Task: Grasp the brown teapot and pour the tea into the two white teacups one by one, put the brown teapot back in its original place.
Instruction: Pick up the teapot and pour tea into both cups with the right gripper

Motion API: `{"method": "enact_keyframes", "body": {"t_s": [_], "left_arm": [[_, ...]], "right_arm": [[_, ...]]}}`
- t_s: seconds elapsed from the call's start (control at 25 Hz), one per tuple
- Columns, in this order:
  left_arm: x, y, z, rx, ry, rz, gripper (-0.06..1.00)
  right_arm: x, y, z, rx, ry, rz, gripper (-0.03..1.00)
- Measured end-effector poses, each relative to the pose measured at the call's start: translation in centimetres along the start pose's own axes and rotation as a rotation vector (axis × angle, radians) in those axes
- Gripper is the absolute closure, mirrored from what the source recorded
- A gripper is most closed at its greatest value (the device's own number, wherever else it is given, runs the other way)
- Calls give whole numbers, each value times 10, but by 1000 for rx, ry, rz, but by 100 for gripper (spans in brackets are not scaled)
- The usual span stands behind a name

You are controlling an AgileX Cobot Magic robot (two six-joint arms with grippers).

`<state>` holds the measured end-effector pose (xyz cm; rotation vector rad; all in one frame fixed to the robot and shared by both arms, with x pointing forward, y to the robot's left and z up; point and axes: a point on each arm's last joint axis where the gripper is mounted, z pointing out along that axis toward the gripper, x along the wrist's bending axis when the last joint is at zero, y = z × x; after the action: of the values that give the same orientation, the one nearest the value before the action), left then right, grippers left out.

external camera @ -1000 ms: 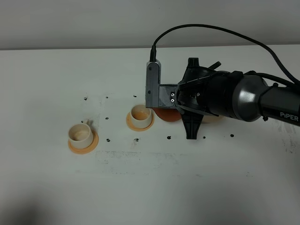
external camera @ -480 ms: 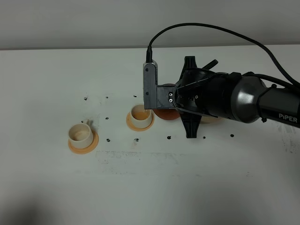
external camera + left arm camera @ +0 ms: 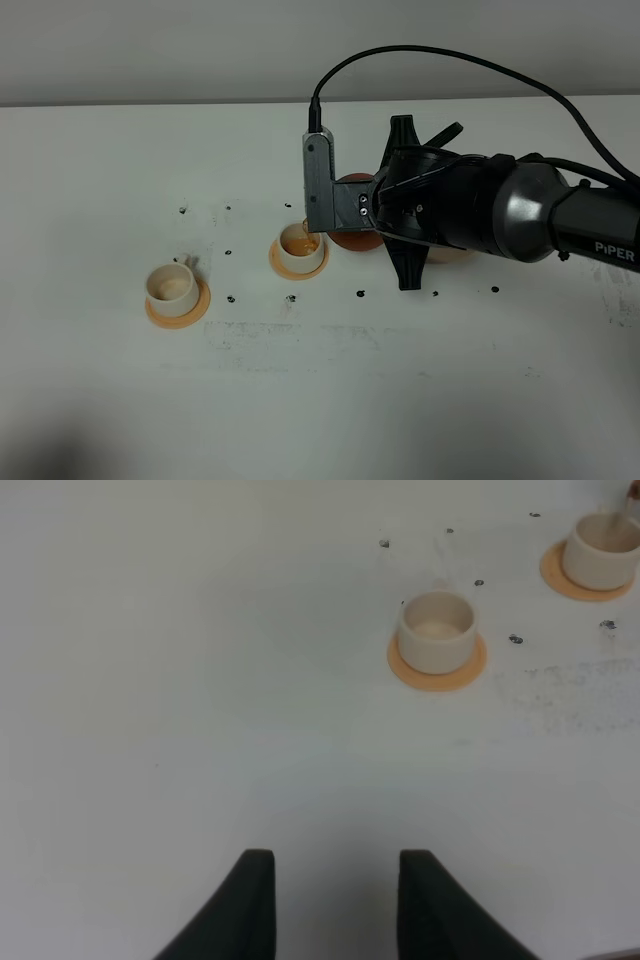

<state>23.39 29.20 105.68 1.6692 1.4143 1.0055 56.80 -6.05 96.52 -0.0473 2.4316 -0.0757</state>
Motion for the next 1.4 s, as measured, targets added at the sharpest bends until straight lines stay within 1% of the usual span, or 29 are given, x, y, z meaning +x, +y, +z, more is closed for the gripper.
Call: {"method": "enact_keyframes", "body": {"t_s": [0.2, 0.48, 0.88, 1.04, 1.4], "left_arm": [[0, 0, 0, 0, 0, 0, 64], [0, 0, 0, 0, 0, 0, 64], [0, 0, 0, 1, 5, 3, 64], [2, 0, 0, 5, 21, 12, 64], [2, 0, 0, 5, 23, 13, 64]], "right_arm": [[-1, 1, 1, -4, -10, -22, 88], [4, 2, 8, 5, 0, -61, 88], [1, 2, 8, 7, -29, -100, 88], [0, 2, 8, 10, -38, -115, 88], [-1, 2, 8, 14, -55, -141, 88]]}}
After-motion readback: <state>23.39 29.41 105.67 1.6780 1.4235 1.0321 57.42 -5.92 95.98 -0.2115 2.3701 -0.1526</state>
